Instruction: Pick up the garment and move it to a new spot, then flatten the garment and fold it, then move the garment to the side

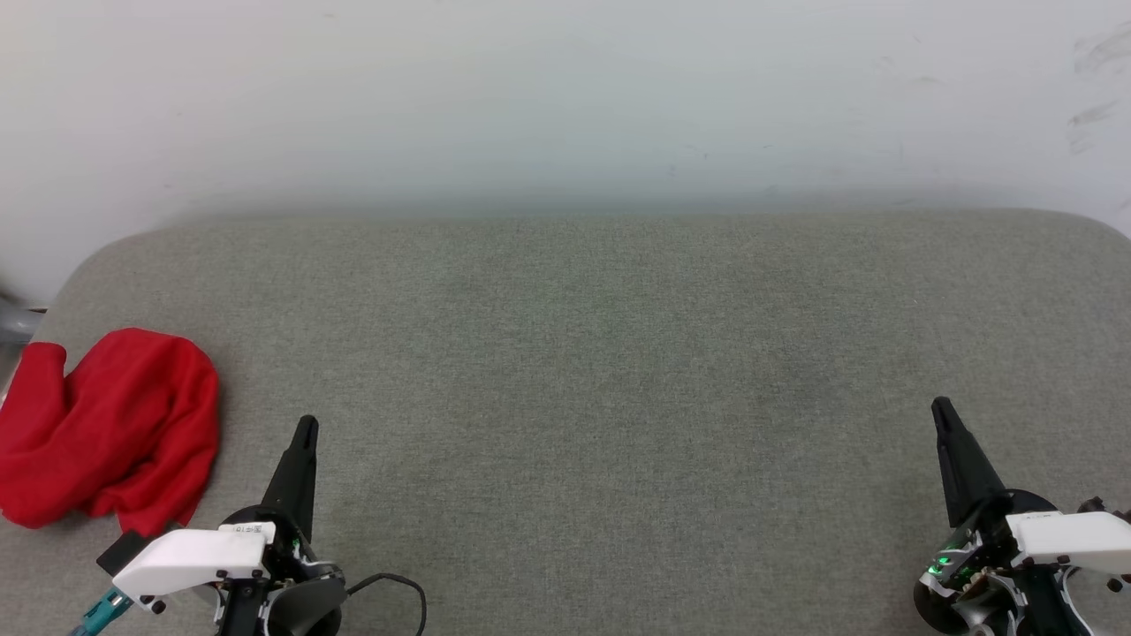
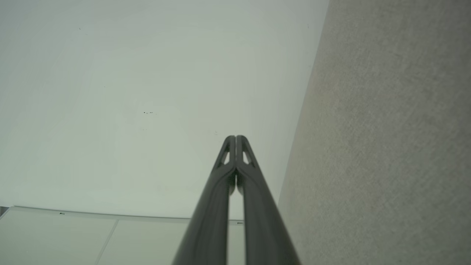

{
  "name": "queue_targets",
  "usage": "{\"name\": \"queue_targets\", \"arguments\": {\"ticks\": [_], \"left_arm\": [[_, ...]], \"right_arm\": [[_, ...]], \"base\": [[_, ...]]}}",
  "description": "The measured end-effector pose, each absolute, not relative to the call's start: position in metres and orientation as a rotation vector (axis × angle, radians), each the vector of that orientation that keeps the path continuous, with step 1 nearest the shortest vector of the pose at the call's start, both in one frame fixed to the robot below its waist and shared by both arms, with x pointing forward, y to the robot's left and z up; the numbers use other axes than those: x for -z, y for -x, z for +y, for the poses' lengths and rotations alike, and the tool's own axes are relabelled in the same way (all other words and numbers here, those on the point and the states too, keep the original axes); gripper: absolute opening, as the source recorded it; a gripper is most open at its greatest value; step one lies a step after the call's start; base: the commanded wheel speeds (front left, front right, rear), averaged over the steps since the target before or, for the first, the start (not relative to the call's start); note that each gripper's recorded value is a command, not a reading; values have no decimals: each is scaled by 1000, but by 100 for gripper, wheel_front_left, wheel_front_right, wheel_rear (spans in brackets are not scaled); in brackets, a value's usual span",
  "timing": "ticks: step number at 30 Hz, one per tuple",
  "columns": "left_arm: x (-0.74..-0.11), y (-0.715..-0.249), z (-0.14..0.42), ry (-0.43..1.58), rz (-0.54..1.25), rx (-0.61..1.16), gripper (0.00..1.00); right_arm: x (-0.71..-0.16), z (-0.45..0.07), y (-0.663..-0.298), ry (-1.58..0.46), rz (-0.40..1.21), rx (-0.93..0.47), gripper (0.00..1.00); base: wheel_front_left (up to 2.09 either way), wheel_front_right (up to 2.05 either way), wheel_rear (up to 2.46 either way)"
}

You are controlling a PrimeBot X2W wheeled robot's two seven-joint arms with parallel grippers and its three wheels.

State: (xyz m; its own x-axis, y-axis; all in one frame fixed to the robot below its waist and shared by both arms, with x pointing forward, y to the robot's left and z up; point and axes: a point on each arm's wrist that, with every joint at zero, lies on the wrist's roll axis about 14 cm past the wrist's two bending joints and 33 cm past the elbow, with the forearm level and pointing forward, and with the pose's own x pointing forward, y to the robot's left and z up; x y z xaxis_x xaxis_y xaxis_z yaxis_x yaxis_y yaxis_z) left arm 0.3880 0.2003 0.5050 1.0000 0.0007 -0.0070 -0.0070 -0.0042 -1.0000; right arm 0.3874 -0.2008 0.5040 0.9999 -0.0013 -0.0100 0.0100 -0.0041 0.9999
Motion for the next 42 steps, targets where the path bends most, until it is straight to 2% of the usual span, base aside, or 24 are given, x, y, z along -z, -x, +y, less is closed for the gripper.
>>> {"name": "queue_targets", "arguments": {"ticks": [42], "left_arm": [[-505,-388,200,1575,5,-6,0]], "right_arm": [[-504,-201,-387,-1575,7,9,0]], "base": [[0,0,0]]}}
